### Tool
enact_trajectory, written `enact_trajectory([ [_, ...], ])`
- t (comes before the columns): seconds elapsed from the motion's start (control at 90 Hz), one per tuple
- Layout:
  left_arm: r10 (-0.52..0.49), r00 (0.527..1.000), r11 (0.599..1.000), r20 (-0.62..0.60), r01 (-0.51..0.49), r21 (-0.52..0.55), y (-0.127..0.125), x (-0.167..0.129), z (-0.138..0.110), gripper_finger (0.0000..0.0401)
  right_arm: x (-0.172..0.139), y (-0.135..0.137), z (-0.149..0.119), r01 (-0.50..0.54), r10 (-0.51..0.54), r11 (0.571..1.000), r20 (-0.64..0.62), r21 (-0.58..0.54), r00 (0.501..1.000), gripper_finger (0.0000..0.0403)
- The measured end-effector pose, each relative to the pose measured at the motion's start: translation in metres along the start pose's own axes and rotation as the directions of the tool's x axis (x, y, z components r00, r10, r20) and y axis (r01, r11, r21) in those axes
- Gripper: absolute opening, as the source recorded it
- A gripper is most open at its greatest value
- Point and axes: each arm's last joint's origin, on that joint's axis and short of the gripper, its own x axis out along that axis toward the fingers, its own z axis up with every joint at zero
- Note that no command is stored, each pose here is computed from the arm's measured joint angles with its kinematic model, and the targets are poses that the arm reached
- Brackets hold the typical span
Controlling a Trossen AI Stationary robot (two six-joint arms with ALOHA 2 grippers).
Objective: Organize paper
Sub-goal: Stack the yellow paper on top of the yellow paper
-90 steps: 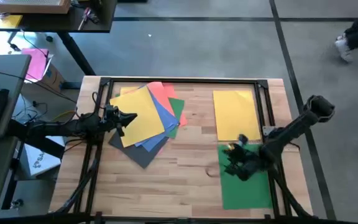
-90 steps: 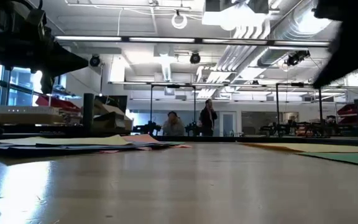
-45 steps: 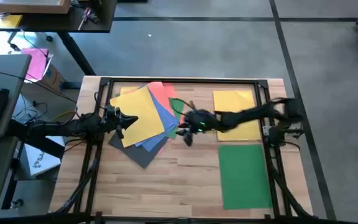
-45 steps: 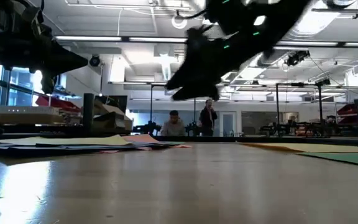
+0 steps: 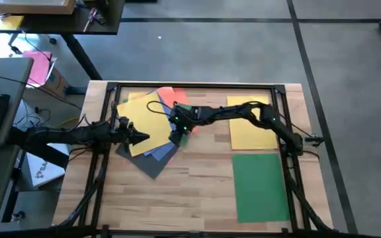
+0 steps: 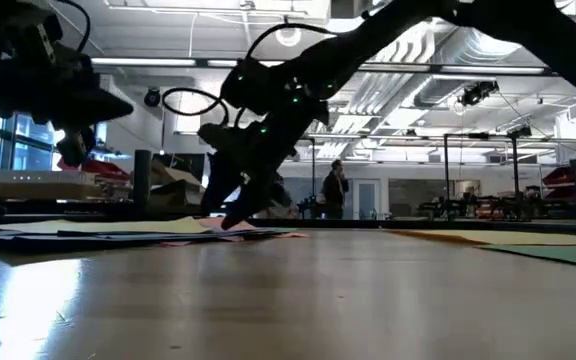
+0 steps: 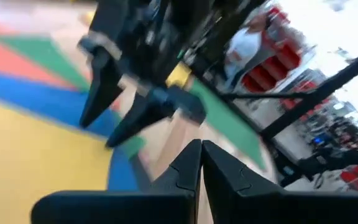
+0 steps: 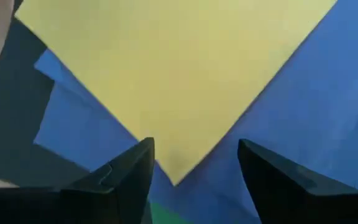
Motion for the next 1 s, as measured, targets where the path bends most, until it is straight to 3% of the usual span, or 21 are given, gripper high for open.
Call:
enact_trajectory([
  [0.2,0.208,0.965,0.975,-0.163,-0.217,-0.041,0.015,0.014,-0.017,0.0000,0.006,-0.002,0.002,-0.061,0.062,0.997,-0.033,0.043,0.998,0.0182],
  [0.5,0.469,0.841,0.873,-0.268,-0.487,0.000,0.036,0.023,-0.036,0.0000,0.009,-0.001,-0.001,-0.073,0.075,0.995,-0.031,0.060,0.997,0.0155],
  [0.722,0.501,0.823,0.857,-0.267,-0.516,0.015,0.039,0.028,-0.039,0.0000,0.010,0.004,0.003,-0.149,0.149,0.987,0.010,0.060,0.989,0.0154],
  [1.0,0.477,0.843,0.873,-0.247,-0.487,0.025,0.037,0.032,-0.038,0.0000,0.010,0.002,0.004,-0.102,0.101,0.994,0.026,0.038,0.995,0.0135],
])
